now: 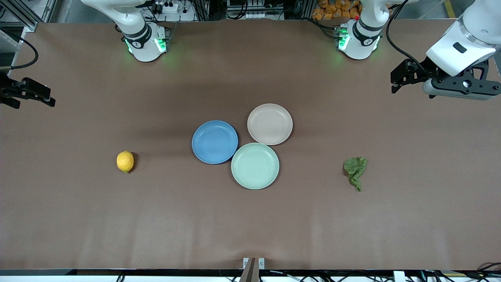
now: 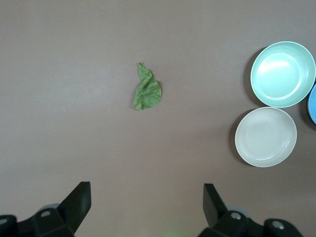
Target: Place lemon and lettuce in plates
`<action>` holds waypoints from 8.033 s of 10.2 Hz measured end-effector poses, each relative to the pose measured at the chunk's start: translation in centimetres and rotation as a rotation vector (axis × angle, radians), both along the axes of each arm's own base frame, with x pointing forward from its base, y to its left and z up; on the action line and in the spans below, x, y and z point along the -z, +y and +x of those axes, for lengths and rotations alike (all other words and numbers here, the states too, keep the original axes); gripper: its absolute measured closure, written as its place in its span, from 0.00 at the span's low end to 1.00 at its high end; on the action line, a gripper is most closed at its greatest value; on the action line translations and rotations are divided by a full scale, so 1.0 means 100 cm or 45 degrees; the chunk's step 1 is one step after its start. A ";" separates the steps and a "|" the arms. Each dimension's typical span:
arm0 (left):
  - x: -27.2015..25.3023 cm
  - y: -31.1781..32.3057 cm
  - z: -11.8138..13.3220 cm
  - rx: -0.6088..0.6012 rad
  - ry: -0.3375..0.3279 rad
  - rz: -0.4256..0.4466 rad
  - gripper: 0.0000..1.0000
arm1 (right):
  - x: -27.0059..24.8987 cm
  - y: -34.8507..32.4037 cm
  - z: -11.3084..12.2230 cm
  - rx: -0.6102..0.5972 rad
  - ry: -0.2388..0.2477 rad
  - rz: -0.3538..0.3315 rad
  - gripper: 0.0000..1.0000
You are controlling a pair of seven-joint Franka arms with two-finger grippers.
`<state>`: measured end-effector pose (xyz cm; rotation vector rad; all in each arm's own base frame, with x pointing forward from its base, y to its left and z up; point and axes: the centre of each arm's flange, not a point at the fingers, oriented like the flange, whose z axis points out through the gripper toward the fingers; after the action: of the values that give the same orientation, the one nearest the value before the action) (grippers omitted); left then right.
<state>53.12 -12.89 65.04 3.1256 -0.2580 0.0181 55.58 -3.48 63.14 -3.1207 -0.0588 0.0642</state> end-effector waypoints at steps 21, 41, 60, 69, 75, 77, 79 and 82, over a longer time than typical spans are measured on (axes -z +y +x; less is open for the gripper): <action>0.289 0.020 0.142 -0.042 0.145 0.028 0.00 | 0.008 -0.001 0.002 0.002 0.019 0.000 0.00; 0.446 -0.001 0.123 0.081 0.120 0.066 0.00 | 0.329 0.016 0.027 -0.026 0.034 -0.028 0.00; 0.472 -0.002 0.114 0.088 0.163 0.067 0.70 | 0.462 0.012 0.023 0.046 -0.020 -0.029 0.00; 0.402 -0.014 0.123 0.070 0.045 0.048 0.93 | 0.463 0.012 0.028 0.061 -0.048 -0.023 0.32; 0.368 -0.084 0.068 -0.020 0.057 0.014 0.93 | 0.460 0.019 0.033 0.057 -0.004 -0.012 0.43; 0.373 -0.126 0.043 -0.080 0.091 -0.007 0.93 | 0.447 0.032 0.045 0.051 0.041 0.001 0.43; 0.376 -0.180 0.011 -0.146 0.113 -0.006 0.93 | 0.437 0.057 0.054 0.030 0.035 0.017 0.43; 0.387 -0.244 -0.037 -0.220 0.141 0.025 0.93 | 0.431 0.105 0.055 0.018 0.045 0.019 0.43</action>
<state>49.38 -37.25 26.33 3.1435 0.0133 -0.1571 61.06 7.06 20.00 -3.1038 -0.0362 0.1177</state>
